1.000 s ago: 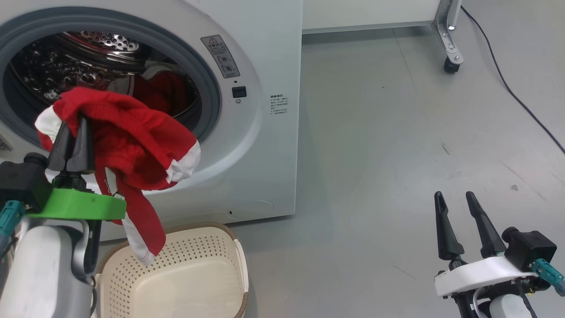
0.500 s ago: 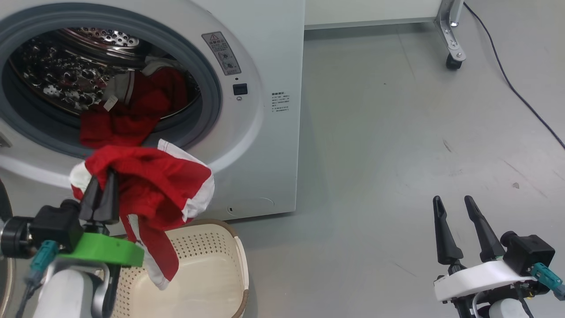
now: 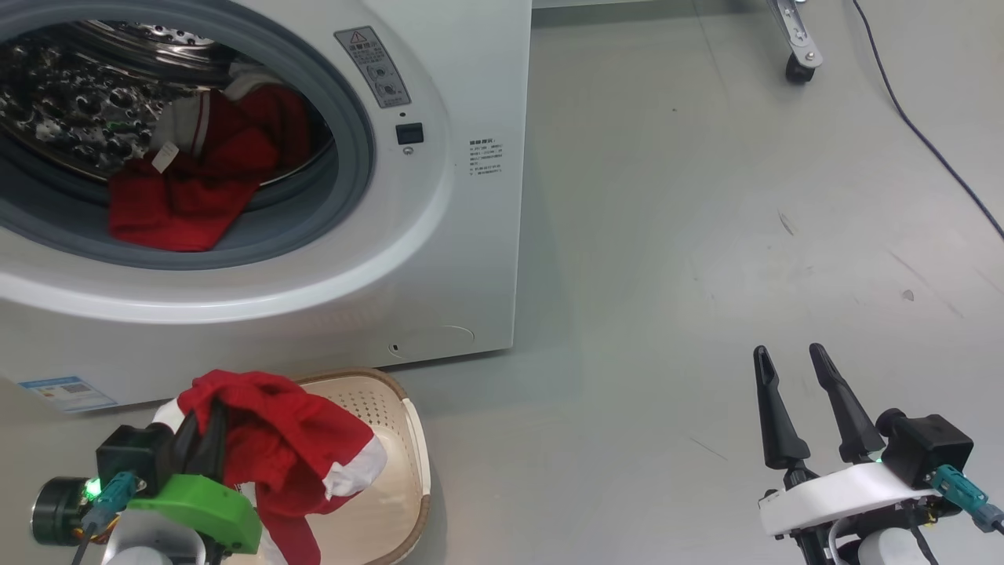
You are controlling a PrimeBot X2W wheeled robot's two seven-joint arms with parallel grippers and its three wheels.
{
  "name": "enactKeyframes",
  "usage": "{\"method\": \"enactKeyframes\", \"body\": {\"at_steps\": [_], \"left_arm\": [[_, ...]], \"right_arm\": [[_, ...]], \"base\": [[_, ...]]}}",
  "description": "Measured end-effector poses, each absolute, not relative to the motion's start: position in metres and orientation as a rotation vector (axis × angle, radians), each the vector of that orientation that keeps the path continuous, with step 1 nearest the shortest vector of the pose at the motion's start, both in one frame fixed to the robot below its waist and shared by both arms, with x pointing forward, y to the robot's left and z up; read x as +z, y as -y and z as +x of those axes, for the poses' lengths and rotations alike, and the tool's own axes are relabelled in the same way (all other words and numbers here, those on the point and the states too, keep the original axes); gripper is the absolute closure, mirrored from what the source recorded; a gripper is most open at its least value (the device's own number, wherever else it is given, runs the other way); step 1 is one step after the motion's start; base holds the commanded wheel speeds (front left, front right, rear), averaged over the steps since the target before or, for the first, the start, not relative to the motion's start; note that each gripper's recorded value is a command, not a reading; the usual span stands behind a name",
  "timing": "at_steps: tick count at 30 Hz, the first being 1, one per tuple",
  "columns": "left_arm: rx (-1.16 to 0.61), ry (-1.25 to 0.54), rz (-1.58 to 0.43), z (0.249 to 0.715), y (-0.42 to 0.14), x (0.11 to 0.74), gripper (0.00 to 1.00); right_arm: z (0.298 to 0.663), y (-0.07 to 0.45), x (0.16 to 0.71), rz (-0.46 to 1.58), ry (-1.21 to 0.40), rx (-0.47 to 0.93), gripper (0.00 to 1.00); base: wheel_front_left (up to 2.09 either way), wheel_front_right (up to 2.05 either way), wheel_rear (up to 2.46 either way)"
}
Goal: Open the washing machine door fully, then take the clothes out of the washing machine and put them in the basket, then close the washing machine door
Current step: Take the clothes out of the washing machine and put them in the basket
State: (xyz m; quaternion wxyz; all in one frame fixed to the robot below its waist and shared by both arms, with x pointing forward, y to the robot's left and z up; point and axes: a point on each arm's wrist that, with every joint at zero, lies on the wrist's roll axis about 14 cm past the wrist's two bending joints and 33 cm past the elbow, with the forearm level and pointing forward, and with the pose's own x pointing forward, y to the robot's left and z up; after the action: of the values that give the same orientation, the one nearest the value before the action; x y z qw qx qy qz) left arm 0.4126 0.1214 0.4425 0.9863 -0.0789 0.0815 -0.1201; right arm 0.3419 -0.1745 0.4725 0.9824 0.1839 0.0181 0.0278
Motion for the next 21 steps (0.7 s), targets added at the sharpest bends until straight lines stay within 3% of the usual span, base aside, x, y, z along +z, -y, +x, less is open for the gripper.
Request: {"method": "enactKeyframes", "body": {"at_steps": [21], "left_arm": [[-0.355, -0.524, -0.096, 0.427, -0.089, 0.328, 1.0]], "right_arm": [[0.361, 0.186, 0.438, 0.357, -0.14, 0.0, 0.0]], "base": [[0.0, 0.0, 0.0]]}}
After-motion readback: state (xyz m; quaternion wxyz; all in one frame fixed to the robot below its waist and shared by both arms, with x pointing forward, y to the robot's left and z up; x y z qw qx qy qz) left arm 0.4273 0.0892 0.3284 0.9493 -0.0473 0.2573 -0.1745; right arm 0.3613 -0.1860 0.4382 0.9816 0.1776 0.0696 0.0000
